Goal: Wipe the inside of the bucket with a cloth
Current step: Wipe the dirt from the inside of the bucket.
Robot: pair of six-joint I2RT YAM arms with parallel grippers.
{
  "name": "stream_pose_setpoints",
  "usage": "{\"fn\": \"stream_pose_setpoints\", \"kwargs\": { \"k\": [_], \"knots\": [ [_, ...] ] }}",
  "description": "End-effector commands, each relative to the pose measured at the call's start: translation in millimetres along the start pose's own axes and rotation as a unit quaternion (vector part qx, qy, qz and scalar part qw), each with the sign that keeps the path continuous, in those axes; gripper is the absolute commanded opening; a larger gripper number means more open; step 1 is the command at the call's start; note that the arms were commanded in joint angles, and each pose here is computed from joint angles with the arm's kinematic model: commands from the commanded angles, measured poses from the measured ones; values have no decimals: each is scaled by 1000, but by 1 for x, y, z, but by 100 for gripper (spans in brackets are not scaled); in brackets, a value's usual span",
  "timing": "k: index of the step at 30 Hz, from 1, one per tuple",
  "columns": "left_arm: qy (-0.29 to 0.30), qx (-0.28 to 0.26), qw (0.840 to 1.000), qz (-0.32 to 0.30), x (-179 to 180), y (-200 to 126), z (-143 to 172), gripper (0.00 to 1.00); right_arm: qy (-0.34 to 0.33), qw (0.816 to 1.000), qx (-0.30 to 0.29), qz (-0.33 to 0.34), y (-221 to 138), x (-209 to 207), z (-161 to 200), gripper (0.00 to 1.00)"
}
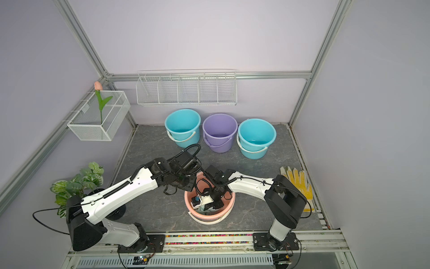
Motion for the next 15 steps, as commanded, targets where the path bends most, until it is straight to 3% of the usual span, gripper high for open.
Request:
{"fn": "stream_pose_setpoints", "kwargs": {
  "k": [1, 6, 11, 15],
  "knots": [
    [-20, -54, 998, 30, -11, 1, -16, 0, -39, 991, -95, 89, 6, -22, -25, 7],
    [-20, -53, 998, 36, -12, 0, -15, 0, -86, 951, -51, 292, 1, -46, -15, 7],
    [-17, -51, 998, 40, -13, 0, -15, 0, -142, 912, 55, 381, -3, -57, -6, 7],
    [-18, -53, 998, 41, -13, -2, -14, 0, -182, 882, 152, 407, -13, -60, 5, 7]
  ]
}}
Point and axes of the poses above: each gripper's point midway between its finger pads, its own y axis out along the fingers, its own x axis along the line the jaws close on, z = x × y, the point moved 7 cm from there along -y, back along the fingers, and after that the axes turned 1 degree about -y, right-handed, at the moved point
